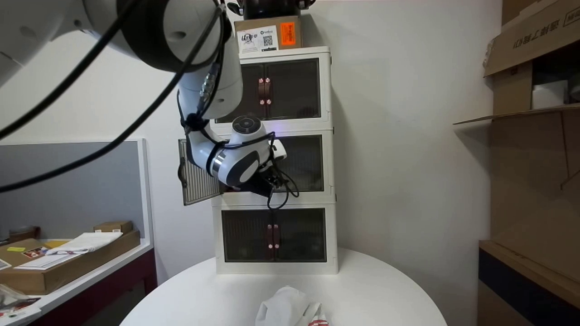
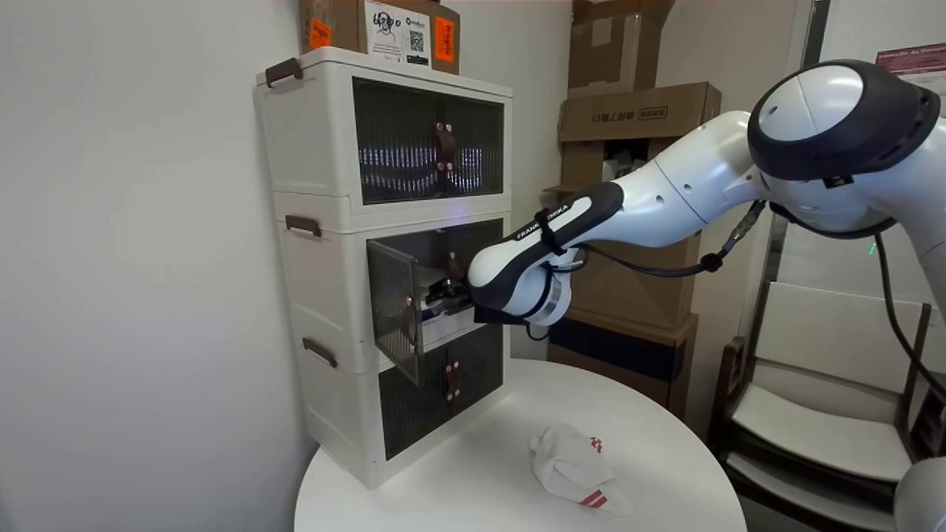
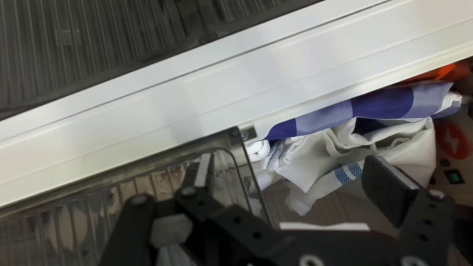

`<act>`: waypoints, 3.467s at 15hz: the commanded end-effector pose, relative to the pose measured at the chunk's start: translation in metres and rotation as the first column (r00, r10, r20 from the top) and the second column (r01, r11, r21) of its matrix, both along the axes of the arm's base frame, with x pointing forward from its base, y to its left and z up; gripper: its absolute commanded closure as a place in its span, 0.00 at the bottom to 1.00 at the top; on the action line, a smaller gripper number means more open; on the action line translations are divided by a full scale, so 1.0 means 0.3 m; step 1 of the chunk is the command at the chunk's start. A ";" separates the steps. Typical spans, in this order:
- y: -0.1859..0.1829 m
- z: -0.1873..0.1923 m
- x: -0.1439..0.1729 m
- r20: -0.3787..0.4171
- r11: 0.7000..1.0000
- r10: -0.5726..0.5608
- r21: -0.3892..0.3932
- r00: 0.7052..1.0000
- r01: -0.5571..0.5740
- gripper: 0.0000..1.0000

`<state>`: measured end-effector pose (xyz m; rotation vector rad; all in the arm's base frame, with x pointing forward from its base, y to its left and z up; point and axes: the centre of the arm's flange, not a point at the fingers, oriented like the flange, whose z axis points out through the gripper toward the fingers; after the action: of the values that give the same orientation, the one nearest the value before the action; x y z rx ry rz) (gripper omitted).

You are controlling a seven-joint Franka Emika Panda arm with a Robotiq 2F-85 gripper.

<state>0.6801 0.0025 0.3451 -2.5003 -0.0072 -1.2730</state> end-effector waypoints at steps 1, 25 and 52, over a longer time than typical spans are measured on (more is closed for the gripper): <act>0.183 -0.026 0.172 -0.015 0.999 0.017 -0.033 1.000 -0.018 0.00; 0.369 0.102 0.211 -0.039 0.951 0.200 -0.232 0.979 -0.204 0.00; 0.423 0.095 0.164 -0.133 0.948 0.066 -0.301 0.989 -0.103 0.00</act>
<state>0.7293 0.1295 0.3735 -2.8011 -0.3034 -1.1587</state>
